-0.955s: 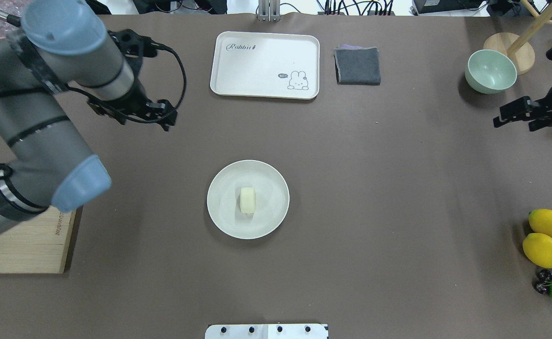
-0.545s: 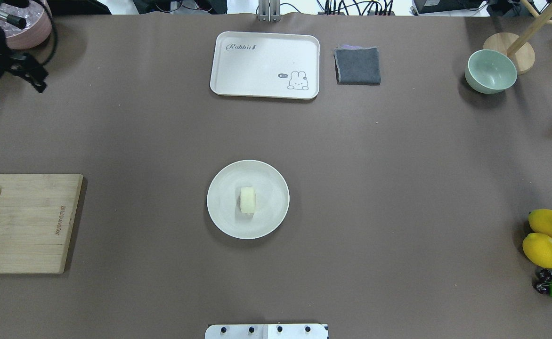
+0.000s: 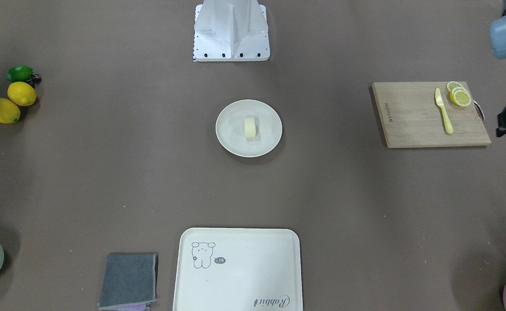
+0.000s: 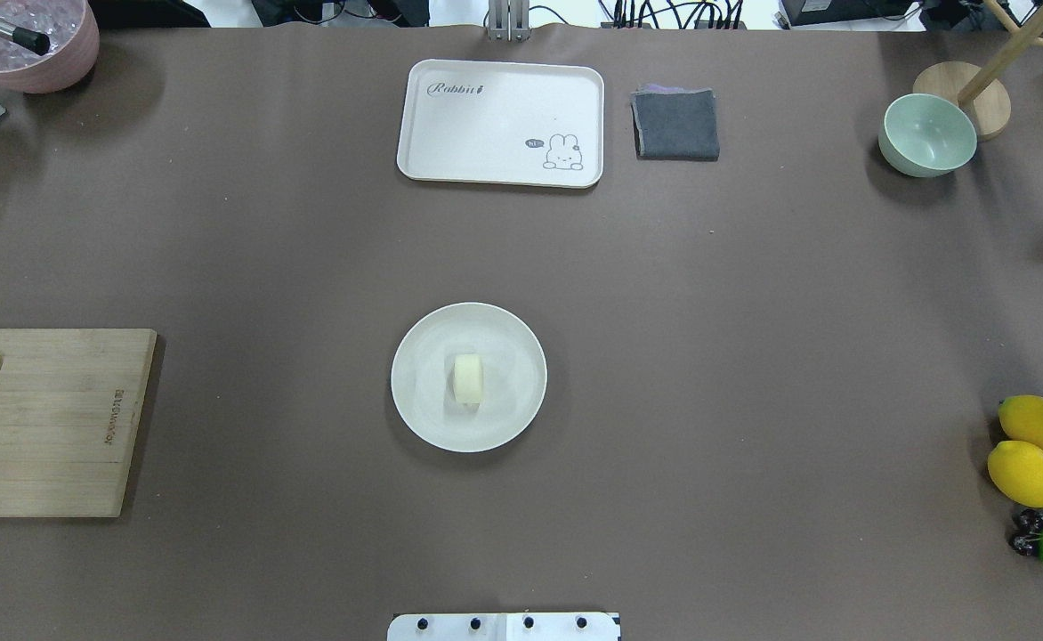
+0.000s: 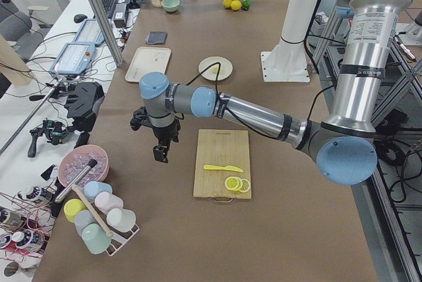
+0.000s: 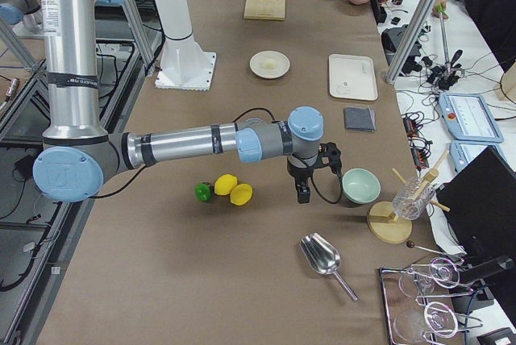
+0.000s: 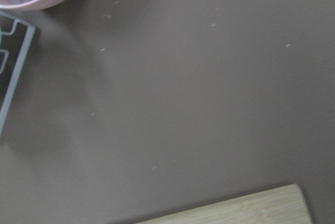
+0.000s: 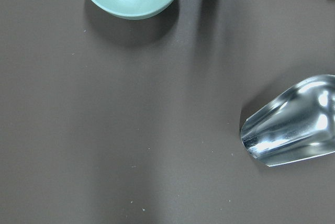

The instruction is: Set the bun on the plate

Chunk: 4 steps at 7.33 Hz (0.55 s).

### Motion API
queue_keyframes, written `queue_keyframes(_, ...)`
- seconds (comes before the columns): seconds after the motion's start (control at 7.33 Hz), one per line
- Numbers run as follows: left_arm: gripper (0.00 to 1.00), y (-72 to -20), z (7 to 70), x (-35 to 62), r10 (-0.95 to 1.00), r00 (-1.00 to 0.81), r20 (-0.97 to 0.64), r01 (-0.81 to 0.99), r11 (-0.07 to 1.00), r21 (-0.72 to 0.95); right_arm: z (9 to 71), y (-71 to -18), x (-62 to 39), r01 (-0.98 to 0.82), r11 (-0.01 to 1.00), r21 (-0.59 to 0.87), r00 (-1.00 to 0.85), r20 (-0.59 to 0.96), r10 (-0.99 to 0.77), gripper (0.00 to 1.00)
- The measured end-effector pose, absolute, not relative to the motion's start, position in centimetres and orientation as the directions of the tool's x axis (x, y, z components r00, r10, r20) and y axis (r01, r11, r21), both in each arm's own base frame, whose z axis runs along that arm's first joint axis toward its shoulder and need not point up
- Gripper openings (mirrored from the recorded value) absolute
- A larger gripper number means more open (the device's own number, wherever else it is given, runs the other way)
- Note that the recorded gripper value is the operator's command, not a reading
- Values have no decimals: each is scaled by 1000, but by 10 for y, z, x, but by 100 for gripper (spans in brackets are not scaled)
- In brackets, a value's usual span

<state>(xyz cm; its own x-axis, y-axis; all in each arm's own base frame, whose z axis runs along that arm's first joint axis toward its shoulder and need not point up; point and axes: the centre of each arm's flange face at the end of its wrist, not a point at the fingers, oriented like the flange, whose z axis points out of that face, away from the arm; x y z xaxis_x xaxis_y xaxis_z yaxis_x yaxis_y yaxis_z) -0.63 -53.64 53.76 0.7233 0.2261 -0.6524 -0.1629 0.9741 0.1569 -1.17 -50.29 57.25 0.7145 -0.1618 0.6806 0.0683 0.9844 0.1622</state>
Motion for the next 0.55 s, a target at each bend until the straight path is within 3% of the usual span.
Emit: queue_keyframes(0.55, 97, -521, 555, -10, 148, 675, -723, -108, 989, 102, 570, -502, -11, 68, 983, 168, 713, 681, -166, 100)
